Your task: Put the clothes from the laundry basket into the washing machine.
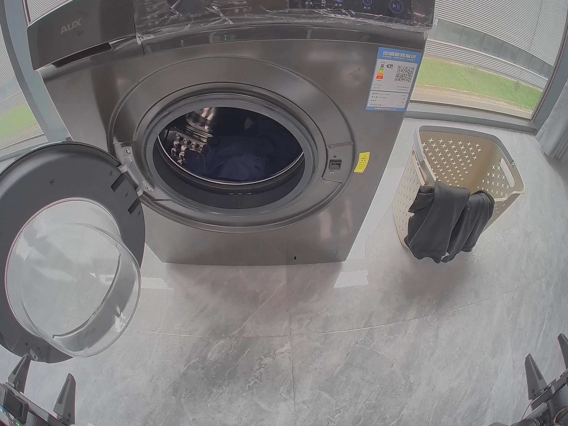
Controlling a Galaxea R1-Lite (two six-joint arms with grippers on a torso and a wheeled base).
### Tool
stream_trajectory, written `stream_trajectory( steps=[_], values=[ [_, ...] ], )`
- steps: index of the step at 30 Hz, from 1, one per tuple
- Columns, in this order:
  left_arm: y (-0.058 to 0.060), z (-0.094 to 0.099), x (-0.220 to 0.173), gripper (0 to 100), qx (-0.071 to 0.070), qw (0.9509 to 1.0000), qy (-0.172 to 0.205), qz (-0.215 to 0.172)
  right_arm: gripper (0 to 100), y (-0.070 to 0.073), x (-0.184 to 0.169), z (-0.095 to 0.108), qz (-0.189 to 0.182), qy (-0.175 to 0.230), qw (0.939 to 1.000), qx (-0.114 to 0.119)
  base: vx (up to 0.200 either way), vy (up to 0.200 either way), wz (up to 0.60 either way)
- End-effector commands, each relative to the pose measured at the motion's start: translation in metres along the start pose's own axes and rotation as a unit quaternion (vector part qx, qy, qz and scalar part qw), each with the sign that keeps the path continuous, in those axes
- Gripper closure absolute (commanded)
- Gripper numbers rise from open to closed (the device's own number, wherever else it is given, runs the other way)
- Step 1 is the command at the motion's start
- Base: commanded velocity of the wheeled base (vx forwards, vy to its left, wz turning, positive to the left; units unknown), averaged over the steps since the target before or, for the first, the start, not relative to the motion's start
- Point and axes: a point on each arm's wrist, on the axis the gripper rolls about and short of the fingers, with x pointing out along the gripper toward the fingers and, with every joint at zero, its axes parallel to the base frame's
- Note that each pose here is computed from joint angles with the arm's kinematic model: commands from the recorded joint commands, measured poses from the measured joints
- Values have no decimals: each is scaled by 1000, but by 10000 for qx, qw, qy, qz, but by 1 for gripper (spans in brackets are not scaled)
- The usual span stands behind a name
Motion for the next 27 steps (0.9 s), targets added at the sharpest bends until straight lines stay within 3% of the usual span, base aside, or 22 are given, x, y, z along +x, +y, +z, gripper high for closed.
stream_trajectory(
  steps=[1,8,15,27],
  values=[
    [0,-4,-2,0,151,9995,-181,-208,0,0,1,-5,0,64,10000,15,0,0,0],
    [-1,-4,-2,0,113,9995,-180,-247,0,0,1,-5,8,64,10000,-31,0,0,0],
    [0,-4,-2,0,36,9996,-179,-218,0,0,1,-5,8,64,10000,-31,0,-200,0],
    [0,-4,-2,0,74,9996,-179,-225,0,0,1,-5,8,64,10000,-31,0,-200,0]
  ],
)
